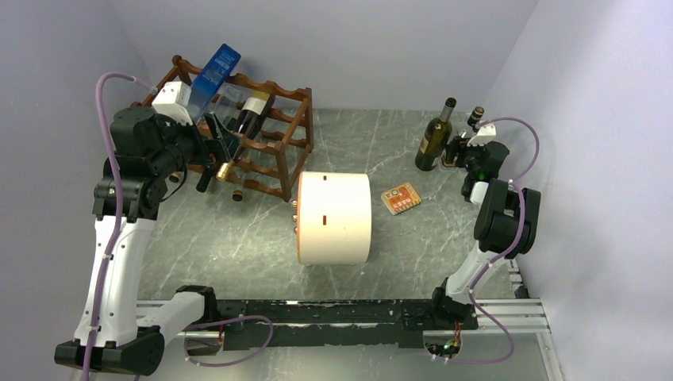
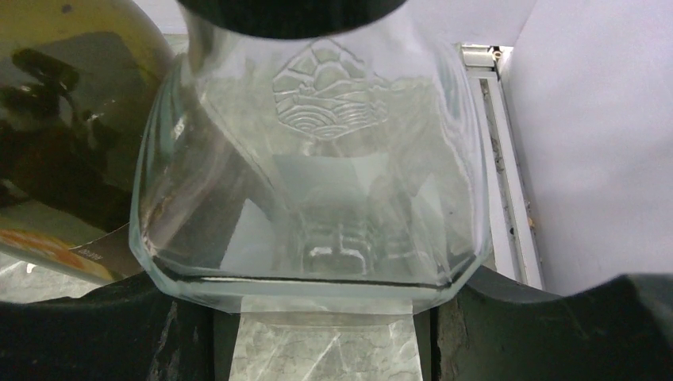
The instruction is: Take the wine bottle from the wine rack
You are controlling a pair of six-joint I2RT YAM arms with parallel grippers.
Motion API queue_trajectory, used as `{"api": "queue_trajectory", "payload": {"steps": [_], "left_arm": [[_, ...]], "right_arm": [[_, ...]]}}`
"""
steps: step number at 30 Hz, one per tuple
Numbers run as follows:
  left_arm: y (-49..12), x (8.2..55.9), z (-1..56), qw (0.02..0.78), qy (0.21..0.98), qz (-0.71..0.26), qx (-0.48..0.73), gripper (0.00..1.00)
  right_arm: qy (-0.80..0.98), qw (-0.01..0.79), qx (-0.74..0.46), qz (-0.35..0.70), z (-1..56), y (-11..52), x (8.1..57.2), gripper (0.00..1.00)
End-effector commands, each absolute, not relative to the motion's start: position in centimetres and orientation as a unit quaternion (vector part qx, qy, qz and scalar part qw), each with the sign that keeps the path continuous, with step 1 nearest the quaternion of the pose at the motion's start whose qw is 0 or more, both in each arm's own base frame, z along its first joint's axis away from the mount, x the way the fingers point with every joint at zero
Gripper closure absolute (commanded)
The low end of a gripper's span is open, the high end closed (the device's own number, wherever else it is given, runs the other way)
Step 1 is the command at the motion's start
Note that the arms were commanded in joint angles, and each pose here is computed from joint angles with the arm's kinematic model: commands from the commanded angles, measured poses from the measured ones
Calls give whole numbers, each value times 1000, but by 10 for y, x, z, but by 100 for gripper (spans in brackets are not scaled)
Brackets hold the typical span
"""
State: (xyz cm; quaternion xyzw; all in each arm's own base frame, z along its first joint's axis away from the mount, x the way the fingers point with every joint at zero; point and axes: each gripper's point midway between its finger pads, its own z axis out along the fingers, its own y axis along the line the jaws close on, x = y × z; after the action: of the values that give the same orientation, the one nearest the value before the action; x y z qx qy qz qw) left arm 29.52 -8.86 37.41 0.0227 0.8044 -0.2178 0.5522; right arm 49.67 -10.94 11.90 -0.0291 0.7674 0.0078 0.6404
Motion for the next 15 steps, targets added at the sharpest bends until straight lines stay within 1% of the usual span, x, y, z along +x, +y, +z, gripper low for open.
{"api": "queue_trajectory", "payload": {"steps": [1, 6, 7, 9, 10, 15], "left_arm": [[-96, 295, 380, 555, 797, -237, 31, 1], [-96, 291, 376, 550, 800, -238, 25, 0], [-96, 289, 374, 550, 800, -240, 24, 0], [-97, 287, 370, 546, 801, -244, 23, 0], [-98, 286, 368, 543, 803, -246, 24, 0], [-100, 282, 367, 537, 805, -252, 27, 0]], "right_arm": [[720, 692, -35, -34, 168, -118, 502, 50], [719, 694, -26, -29, 173, -116, 501, 40], [719, 694, -26, -31, 175, -115, 500, 35], [720, 692, -27, -34, 179, -114, 499, 19], [720, 693, -26, -38, 182, -114, 498, 16], [714, 699, -13, -46, 196, -116, 488, 12]]}}
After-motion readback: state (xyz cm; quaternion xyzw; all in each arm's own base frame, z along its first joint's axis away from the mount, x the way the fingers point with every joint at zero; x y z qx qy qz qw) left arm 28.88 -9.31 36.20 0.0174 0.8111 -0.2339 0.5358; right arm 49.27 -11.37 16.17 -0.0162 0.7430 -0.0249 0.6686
